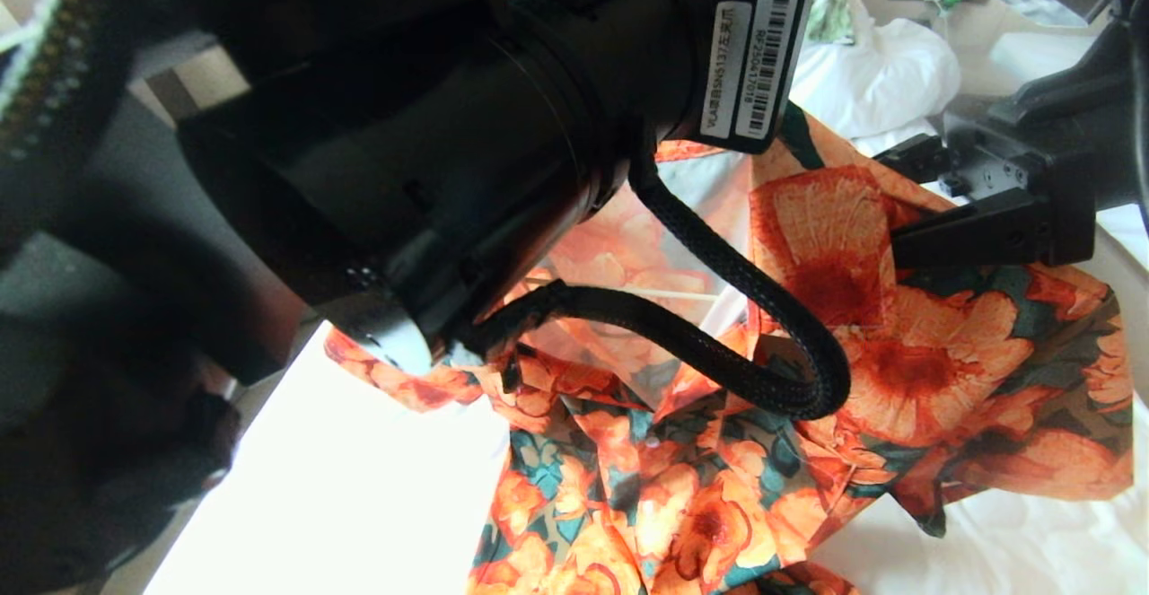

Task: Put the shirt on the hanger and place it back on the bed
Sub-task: Take the clothes hanger out of the clothes

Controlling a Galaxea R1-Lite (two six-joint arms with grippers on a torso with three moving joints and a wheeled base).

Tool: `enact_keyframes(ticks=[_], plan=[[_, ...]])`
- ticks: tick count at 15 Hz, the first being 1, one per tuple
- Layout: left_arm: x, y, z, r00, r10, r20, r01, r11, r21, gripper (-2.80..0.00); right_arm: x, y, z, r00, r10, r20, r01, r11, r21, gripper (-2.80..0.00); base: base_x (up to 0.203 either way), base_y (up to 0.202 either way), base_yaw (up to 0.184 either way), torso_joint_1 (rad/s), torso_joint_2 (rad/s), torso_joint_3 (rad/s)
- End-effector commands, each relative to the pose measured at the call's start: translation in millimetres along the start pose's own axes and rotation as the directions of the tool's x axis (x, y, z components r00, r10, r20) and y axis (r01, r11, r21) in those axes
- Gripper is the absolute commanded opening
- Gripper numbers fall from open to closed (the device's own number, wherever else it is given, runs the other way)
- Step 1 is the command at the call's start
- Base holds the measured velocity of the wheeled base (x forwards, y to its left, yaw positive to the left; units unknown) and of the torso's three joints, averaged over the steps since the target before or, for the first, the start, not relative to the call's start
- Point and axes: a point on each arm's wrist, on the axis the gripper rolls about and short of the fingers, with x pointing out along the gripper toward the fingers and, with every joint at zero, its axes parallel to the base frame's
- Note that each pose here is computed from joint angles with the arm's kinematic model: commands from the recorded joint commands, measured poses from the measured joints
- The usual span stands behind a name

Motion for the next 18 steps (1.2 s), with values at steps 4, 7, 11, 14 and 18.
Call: enact_keyframes(ticks=[4,7,11,14,18], plan=[[8.3,-9.8,-13.5,1.000,-0.006,-0.029,0.007,1.000,0.017,-2.80,-10.4,-3.4,-16.5,1.000,-0.001,-0.009,0.001,0.999,0.043,0.00,0.000,0.000,0.000,0.000,0.00,0.000],[24.7,-24.6,-31.6,0.998,-0.030,-0.053,0.031,0.999,0.016,-2.80,-20.0,-8.6,-28.8,1.000,0.025,0.004,-0.025,0.994,0.109,0.00,0.000,0.000,0.000,0.000,0.00,0.000],[42.3,-32.1,-37.3,0.999,-0.023,-0.047,0.024,1.000,0.013,-2.80,-25.6,-12.3,-45.7,1.000,0.000,-0.025,0.004,0.990,0.138,0.00,0.000,0.000,0.000,0.000,0.00,0.000],[49.0,-35.0,-38.7,0.999,-0.010,-0.043,0.011,1.000,0.013,-2.80,-31.6,-15.5,-53.2,0.999,-0.026,-0.034,0.031,0.986,0.162,0.00,0.000,0.000,0.000,0.000,0.00,0.000],[55.2,-33.0,-47.0,0.998,0.006,-0.059,-0.004,1.000,0.028,-2.80,-47.2,-6.4,-60.4,0.997,-0.075,-0.036,0.079,0.986,0.144,0.00,0.000,0.000,0.000,0.000,0.00,0.000]])
